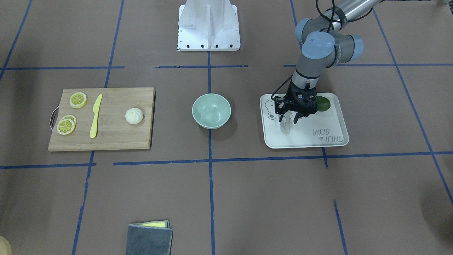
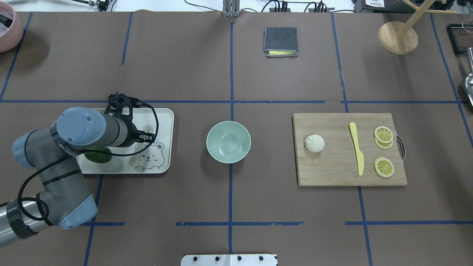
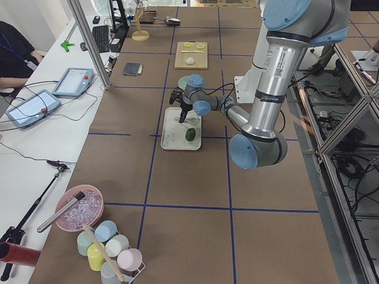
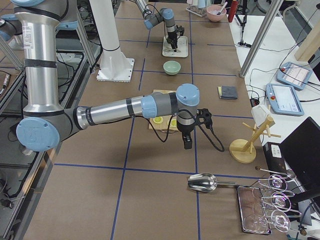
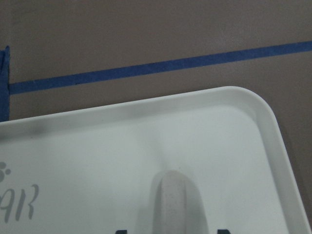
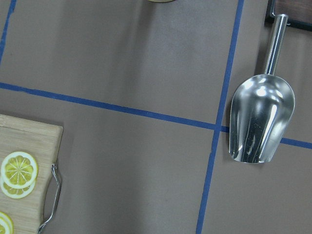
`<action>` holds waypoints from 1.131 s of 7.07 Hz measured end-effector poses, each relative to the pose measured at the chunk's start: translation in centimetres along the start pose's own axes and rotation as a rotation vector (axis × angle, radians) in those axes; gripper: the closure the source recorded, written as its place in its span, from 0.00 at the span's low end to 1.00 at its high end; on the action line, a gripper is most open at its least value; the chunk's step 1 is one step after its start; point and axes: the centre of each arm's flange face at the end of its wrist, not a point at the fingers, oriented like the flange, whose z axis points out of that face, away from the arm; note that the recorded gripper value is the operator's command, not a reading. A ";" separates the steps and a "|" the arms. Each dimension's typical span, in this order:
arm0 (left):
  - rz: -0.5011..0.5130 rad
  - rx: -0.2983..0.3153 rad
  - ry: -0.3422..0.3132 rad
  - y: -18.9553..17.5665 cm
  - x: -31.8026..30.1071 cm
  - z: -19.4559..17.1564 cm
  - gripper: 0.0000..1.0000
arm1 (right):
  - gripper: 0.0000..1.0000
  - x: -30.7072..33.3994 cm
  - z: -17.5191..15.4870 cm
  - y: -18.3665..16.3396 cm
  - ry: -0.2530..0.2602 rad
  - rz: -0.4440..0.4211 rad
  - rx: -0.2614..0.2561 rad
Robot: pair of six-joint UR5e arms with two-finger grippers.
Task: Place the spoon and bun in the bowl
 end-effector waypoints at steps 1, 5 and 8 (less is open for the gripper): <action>-0.001 0.000 0.002 0.0 0.0 0.0 1.00 | 0.00 0.0 0.0 0.0 0.000 0.000 0.000; -0.048 0.015 0.029 -0.3 1.1 -1.4 1.00 | 0.00 0.0 0.0 0.0 0.000 0.000 0.000; -0.443 0.073 0.061 -3.4 6.4 -3.5 1.00 | 0.00 0.0 0.0 0.0 0.000 0.001 -0.001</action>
